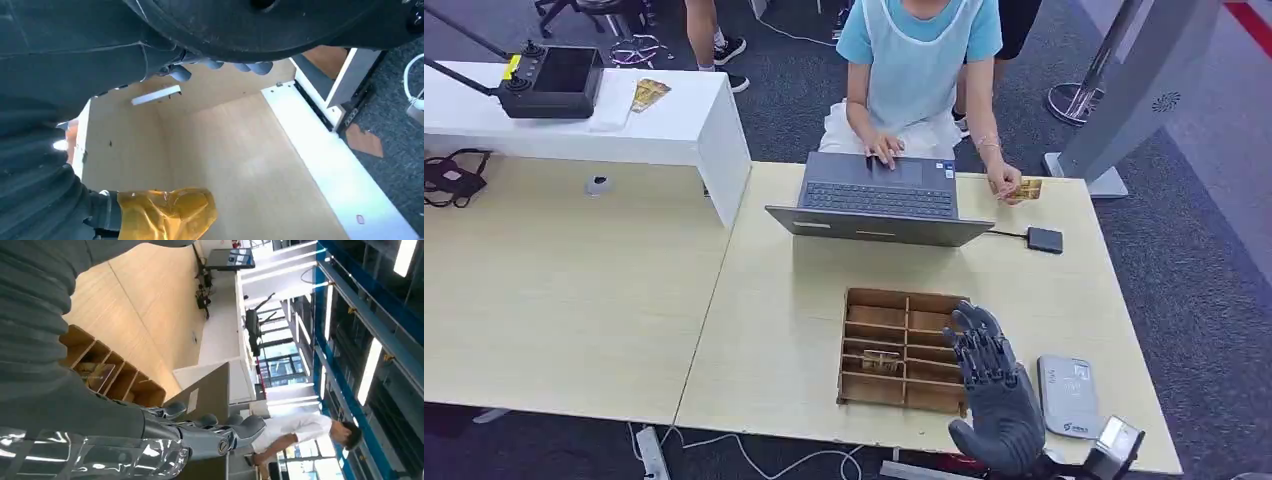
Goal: Pass the card to the sensor for recognition and then transmit it.
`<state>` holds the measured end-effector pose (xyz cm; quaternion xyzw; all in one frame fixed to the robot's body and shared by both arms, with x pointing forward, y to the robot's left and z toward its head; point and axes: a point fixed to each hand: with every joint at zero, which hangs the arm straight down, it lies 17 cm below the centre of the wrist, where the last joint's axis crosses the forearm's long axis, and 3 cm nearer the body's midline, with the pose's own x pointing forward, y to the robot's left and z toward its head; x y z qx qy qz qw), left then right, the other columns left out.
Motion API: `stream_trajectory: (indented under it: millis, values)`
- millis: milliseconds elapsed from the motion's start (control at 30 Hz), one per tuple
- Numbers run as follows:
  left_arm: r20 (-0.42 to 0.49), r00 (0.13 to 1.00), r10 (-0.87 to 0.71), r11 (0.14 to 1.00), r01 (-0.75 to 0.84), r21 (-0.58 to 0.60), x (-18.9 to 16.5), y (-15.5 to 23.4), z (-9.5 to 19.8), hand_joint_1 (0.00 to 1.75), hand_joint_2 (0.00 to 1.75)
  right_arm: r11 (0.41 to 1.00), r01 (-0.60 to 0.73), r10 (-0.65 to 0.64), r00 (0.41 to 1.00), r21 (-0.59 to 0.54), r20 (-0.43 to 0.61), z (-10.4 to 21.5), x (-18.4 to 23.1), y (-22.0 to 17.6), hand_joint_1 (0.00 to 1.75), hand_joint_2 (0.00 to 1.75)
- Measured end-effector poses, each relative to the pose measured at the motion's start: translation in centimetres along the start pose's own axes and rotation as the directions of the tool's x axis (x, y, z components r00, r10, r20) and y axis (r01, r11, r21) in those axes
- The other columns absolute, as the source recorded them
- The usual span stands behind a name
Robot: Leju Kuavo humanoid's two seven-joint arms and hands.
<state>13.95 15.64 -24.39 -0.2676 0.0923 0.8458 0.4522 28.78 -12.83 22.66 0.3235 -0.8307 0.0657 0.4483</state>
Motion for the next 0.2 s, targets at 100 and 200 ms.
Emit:
stream_trajectory:
  millis: [100, 200]
  values:
    - [0.008, 1.000, 0.020, 1.000, -0.020, 0.009, 0.22, -0.04, -0.04, 0.00, 1.75, 1.000, 0.024, -0.023, 1.000, -0.011, 0.017, -0.50, 0.14, -0.06, 0.00, 1.75]
    - [0.013, 0.999, 0.034, 0.999, -0.034, 0.005, 0.38, -0.15, -0.01, 0.00, 1.75, 0.997, 0.077, -0.076, 0.996, -0.021, 0.054, -1.00, 0.95, -0.05, 0.00, 1.75]
